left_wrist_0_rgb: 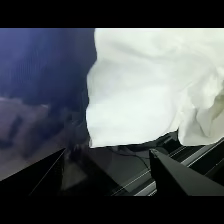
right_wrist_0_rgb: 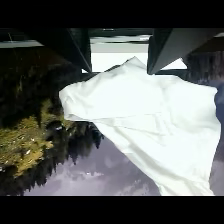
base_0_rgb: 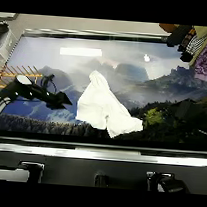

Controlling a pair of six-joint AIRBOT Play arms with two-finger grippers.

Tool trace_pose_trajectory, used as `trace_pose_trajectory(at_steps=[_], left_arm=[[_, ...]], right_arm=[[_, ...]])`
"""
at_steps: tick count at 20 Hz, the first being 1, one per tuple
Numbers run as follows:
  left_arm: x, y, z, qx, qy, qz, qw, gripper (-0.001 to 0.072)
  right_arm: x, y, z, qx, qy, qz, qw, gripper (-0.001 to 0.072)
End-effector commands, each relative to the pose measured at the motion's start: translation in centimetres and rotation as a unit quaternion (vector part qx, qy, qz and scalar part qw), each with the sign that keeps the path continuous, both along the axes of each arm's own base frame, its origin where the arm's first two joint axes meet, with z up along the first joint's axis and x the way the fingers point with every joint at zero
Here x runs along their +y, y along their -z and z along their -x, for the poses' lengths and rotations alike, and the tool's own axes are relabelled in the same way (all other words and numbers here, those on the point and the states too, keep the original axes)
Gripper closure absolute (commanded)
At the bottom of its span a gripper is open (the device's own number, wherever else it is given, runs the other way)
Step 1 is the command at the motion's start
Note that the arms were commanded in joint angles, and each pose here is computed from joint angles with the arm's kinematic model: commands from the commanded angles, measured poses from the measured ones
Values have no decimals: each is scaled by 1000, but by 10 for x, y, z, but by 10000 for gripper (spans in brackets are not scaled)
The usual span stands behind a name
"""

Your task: Fold the clothes and pants, and hang the long-sleeved shirts on hangers.

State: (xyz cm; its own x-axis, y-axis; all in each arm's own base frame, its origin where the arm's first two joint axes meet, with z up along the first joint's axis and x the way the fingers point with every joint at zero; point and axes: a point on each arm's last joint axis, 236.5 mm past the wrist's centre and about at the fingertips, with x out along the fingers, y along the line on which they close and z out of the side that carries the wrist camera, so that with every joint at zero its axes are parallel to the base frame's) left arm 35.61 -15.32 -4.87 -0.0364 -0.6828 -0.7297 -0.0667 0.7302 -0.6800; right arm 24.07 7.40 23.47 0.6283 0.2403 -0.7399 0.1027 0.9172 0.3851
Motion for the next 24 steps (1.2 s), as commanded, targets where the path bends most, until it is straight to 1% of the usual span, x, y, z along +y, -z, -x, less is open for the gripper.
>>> trace_pose_trajectory(at_steps=[1,4,7,11,12,13,14,16,17,18,19,20,21,22,23,24], left_arm=[[-25,31,22,4,18,10,1000,108],[-42,44,21,-7,27,-3,1000,108],[-52,55,18,-15,28,-14,999,108],[-63,64,24,4,29,-4,1000,120],[-67,64,24,9,25,6,1000,238],[-70,62,23,8,23,12,1000,538],[-72,59,22,3,23,19,1000,693],[-74,53,19,6,14,33,999,692],[-73,52,20,9,14,35,999,692],[-72,50,22,13,16,38,999,692],[-71,48,24,17,19,41,999,692],[-71,47,27,22,22,45,998,692],[-70,46,29,27,24,48,998,692],[-70,45,31,30,27,50,998,692],[-70,44,32,33,29,52,998,692],[-70,43,33,34,30,53,998,692]], right_arm=[[8,-2,2,5,0,-23,1000,288],[10,-2,3,5,-3,-27,1000,288],[18,-3,5,10,-7,-45,999,288],[20,-5,4,8,-6,-53,999,288],[19,-7,1,0,-4,-53,999,288],[17,-11,-5,-13,6,-55,998,288],[10,-17,-13,-27,38,-64,997,288],[-21,-28,-34,-55,160,-100,980,289],[-40,-29,-42,-59,232,-121,963,290],[-55,-24,-48,-54,285,-132,948,292],[-68,-16,-58,-43,315,-135,938,292],[-77,-5,-68,-26,325,-136,935,292],[-84,9,-81,1,321,-153,935,292],[-89,21,-94,28,308,-187,933,292],[-90,28,-109,47,266,-231,935,288],[-97,35,-120,55,218,-258,940,277]])
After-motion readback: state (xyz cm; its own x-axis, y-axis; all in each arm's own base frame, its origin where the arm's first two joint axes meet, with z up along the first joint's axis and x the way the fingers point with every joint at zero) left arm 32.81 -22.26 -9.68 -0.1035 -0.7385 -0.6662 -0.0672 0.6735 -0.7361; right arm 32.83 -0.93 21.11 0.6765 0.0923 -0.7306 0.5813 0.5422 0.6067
